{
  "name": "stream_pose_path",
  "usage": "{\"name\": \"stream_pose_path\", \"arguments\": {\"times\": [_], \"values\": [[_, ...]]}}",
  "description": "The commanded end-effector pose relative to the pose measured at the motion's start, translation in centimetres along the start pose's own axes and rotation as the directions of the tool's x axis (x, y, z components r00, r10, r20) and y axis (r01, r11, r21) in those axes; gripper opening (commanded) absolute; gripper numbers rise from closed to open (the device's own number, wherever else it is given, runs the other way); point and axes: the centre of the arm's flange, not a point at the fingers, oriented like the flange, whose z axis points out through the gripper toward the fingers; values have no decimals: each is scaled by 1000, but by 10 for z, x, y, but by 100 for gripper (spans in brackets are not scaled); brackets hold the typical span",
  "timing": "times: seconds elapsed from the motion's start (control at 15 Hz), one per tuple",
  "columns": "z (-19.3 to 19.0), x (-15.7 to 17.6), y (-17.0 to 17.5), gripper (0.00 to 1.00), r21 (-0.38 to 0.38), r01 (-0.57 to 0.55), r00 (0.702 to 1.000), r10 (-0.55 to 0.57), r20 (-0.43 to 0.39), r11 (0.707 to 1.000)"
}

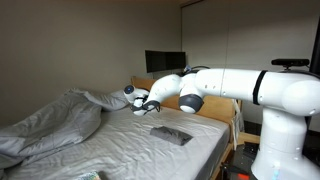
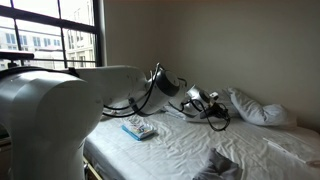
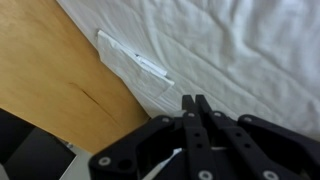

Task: Fold the grey thing in half

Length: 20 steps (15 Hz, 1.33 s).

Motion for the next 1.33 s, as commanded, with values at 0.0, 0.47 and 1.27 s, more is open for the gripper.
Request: {"name": "stream_pose_path", "arguments": {"times": [0.0,0.47,1.27], "values": [[-51,-57,14,10,-193,-3,1000,8,24,981],[-84,-96,-3,9,-473,134,980,-46,194,871],[-75,-111,-43,8,-536,208,958,-61,279,818]]}}
